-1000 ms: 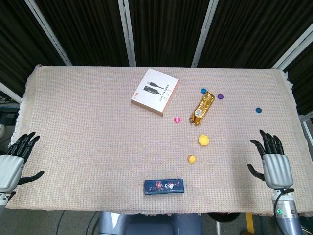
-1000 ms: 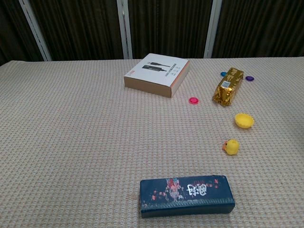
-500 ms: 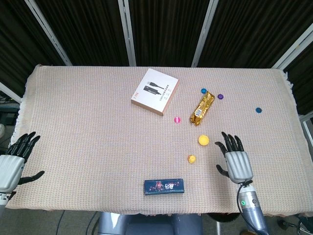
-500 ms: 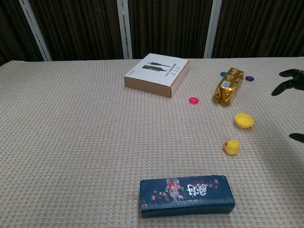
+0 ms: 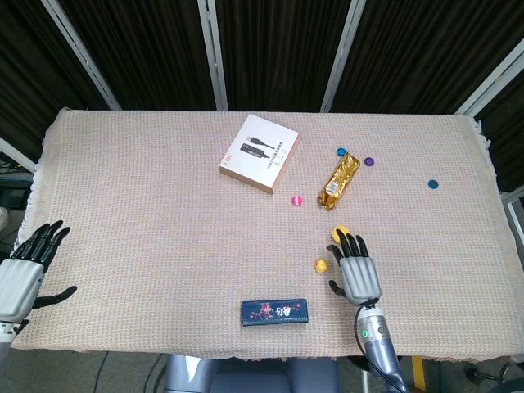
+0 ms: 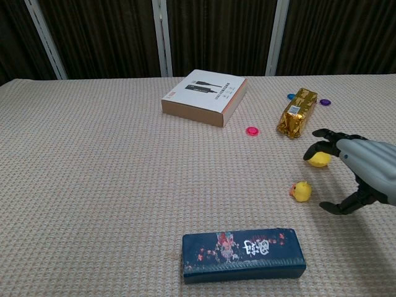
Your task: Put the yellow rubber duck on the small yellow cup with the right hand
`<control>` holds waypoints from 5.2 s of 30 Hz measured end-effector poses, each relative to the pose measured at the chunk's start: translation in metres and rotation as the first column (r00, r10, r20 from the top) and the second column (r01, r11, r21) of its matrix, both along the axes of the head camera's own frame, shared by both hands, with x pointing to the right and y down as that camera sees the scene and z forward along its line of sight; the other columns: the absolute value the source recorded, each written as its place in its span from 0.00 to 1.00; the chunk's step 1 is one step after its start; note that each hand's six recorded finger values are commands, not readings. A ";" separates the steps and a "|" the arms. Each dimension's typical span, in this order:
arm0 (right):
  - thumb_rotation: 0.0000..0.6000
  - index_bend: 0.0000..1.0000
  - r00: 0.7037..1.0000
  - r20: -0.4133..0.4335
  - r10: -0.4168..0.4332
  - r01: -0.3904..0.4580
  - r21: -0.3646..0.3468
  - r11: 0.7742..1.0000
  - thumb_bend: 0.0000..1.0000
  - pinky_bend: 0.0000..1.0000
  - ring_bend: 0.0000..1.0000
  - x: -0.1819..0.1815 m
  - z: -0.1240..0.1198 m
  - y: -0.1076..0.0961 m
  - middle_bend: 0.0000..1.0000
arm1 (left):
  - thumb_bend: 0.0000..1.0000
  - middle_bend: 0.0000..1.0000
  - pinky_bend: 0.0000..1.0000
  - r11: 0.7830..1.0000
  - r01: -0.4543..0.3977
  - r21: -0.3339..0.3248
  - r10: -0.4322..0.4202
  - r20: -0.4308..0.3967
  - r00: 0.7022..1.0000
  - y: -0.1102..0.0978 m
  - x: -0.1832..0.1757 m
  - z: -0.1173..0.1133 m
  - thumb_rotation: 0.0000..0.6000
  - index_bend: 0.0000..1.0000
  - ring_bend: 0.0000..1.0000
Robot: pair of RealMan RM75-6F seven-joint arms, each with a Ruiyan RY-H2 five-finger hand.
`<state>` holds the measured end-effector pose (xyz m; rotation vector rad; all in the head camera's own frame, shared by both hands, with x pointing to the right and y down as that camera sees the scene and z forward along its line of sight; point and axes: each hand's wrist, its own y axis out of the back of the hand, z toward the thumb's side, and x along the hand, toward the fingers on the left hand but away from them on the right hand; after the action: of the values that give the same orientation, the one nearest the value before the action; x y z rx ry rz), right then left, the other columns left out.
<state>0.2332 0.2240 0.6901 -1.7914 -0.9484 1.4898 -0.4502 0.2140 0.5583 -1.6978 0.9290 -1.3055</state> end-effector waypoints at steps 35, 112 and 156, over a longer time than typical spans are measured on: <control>1.00 0.47 0.996 -0.045 -0.071 0.070 -0.025 0.997 0.23 0.00 0.00 -0.022 0.032 -0.009 0.00 | 0.00 0.00 0.21 1.000 -0.003 -0.009 0.002 -0.012 1.000 0.001 0.002 0.000 1.00 0.00 0.00; 1.00 0.51 0.997 -0.052 -0.065 0.069 0.075 0.995 0.23 0.00 0.00 0.001 0.038 -0.102 0.00 | 0.00 0.00 0.21 0.999 0.020 -0.025 -0.021 -0.011 1.000 0.003 0.001 -0.001 1.00 0.00 0.00; 1.00 0.51 0.996 -0.084 -0.041 0.045 0.038 0.998 0.23 0.00 0.00 0.023 0.052 -0.088 0.00 | 0.00 0.00 0.21 1.000 0.007 -0.026 -0.008 -0.010 1.000 0.001 0.006 0.000 1.00 0.00 0.00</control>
<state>0.2566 0.1356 0.7417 -1.6975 -0.8870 1.4964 -0.4445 0.2148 0.5579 -1.7240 0.9290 -1.3202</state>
